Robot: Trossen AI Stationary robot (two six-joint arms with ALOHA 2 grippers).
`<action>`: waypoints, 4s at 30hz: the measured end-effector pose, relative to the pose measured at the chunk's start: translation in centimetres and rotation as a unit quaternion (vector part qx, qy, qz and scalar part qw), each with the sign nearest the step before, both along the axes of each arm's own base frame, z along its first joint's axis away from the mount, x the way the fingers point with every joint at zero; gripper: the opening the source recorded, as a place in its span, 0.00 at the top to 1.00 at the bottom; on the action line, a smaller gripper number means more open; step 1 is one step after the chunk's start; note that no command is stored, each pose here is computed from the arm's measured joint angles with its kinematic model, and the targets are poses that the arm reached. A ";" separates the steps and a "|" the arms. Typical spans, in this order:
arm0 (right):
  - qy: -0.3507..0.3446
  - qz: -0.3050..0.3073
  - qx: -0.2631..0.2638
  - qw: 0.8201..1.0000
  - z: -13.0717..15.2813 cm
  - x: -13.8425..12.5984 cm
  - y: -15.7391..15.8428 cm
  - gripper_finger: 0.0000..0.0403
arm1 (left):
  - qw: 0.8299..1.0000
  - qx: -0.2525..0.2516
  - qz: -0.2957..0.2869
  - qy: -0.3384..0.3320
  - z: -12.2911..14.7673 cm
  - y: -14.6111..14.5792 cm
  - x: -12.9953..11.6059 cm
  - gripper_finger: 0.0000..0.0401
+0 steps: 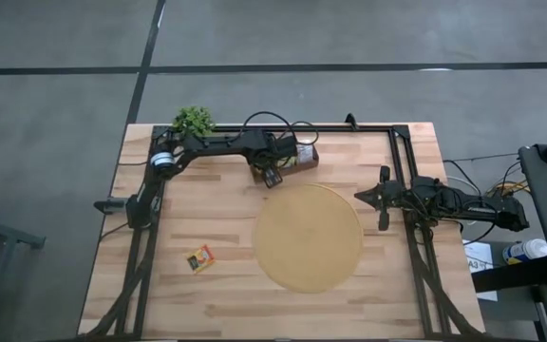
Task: Pick & Place Tea
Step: Put the orange tea bag into the left section of the wooden organizer
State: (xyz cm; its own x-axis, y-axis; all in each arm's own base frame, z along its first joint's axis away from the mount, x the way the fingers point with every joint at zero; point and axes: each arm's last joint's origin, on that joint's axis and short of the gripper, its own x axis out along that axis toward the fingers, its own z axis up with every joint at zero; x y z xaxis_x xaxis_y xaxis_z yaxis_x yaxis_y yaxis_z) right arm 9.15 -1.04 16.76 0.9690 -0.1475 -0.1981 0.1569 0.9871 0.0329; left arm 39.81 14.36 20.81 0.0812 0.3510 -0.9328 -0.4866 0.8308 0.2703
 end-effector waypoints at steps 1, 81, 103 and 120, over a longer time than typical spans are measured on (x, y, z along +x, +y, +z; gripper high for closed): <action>0.000 0.000 0.000 1.000 0.0 0.0 0.0 0.98 | 1.000 0.009 -0.002 0.004 0.0 0.1 0.0 0.40; 0.000 0.000 0.000 1.000 0.0 0.0 0.0 0.98 | 0.996 0.057 -0.024 0.058 2.9 0.3 1.0 0.40; 0.000 0.000 0.000 1.000 0.0 0.0 0.0 0.98 | 0.994 0.034 -0.018 0.107 -0.7 0.1 -0.3 0.40; 0.000 0.000 0.000 1.000 0.0 0.0 0.0 0.98 | 0.991 0.054 -0.025 0.124 -2.6 -0.8 -1.2 0.40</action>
State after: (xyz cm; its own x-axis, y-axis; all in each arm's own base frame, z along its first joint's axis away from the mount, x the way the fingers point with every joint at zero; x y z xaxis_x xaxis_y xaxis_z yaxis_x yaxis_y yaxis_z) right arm 9.15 -1.04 16.76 0.9689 -0.1476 -0.1985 0.1571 0.9870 0.0329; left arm 38.64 13.55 18.26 -0.1248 0.4515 -0.8835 -0.3527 0.8121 0.4649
